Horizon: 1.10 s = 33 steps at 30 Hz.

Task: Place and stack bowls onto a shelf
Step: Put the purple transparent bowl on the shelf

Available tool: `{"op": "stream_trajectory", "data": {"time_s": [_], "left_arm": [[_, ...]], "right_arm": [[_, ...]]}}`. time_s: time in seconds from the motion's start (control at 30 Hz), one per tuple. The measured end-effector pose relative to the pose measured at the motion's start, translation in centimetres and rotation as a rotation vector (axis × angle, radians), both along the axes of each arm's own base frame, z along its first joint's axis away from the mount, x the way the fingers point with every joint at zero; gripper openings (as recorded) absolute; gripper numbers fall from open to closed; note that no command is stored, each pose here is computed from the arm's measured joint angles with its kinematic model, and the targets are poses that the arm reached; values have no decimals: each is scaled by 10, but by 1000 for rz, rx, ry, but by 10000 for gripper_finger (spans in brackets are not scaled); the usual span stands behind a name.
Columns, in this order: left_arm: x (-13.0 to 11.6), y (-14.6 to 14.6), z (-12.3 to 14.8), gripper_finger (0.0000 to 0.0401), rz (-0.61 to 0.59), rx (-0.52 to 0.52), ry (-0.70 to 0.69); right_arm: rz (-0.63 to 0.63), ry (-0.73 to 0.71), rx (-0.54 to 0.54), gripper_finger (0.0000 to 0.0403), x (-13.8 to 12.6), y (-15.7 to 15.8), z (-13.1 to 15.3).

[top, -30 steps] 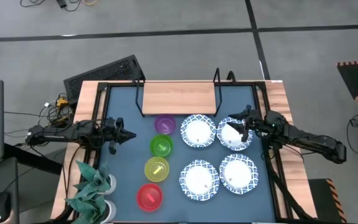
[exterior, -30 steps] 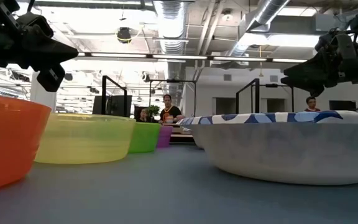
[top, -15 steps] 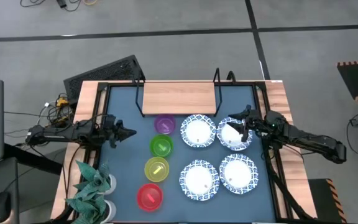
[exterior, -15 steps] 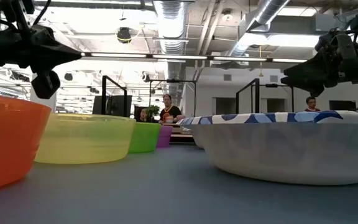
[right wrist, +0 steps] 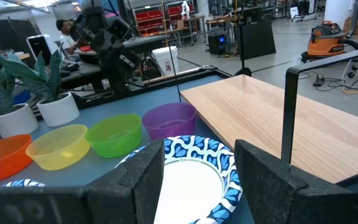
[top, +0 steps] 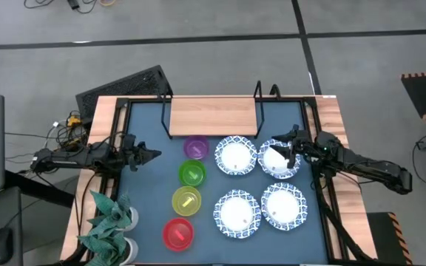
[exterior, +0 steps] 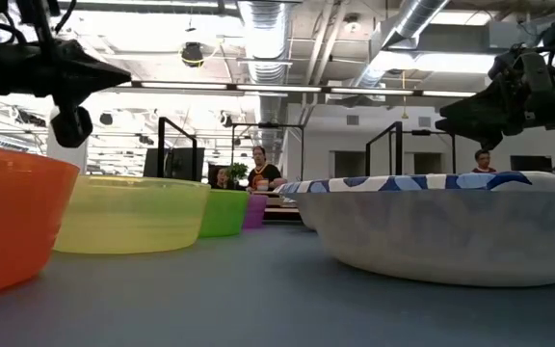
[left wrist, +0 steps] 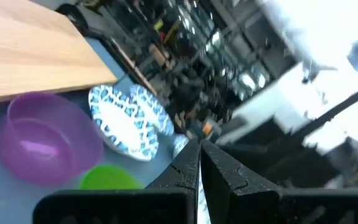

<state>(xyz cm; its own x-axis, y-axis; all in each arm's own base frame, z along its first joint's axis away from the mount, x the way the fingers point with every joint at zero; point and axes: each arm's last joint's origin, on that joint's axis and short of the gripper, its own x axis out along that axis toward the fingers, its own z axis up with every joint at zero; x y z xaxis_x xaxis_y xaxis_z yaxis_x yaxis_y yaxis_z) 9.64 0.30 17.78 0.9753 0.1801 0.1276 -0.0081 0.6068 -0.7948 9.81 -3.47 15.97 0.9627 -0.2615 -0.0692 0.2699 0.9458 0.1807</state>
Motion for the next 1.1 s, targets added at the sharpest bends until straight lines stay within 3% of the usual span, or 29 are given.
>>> {"op": "stream_trajectory", "data": {"time_s": [0.1, 0.17, 0.37, 0.57, 0.67, 0.83, 1.1], "left_arm": [[-1, 2, 7, 0, 36, -104, -90], [-3, 2, 13, 0, 52, -118, -143], [-19, 4, 60, 14, 139, -23, -338], [-20, 5, 113, 52, 220, 127, -318], [-4, 4, 136, 72, 213, 194, -252], [39, 0, 165, 97, 103, 284, -129], [103, -2, 168, 106, 23, 436, 467]], "right_arm": [[-2, 0, 1, 220, 0, 0, 0], [-2, 0, 1, 220, 0, 0, 0], [-2, 0, 1, 220, 0, 0, 0], [-1, -9, 12, 220, 0, 0, 1], [2, -35, 108, 220, 0, 1, 1], [-10, -74, 250, 220, 0, 1, 1], [-24, -136, 481, 220, 0, 1, 1]]}}
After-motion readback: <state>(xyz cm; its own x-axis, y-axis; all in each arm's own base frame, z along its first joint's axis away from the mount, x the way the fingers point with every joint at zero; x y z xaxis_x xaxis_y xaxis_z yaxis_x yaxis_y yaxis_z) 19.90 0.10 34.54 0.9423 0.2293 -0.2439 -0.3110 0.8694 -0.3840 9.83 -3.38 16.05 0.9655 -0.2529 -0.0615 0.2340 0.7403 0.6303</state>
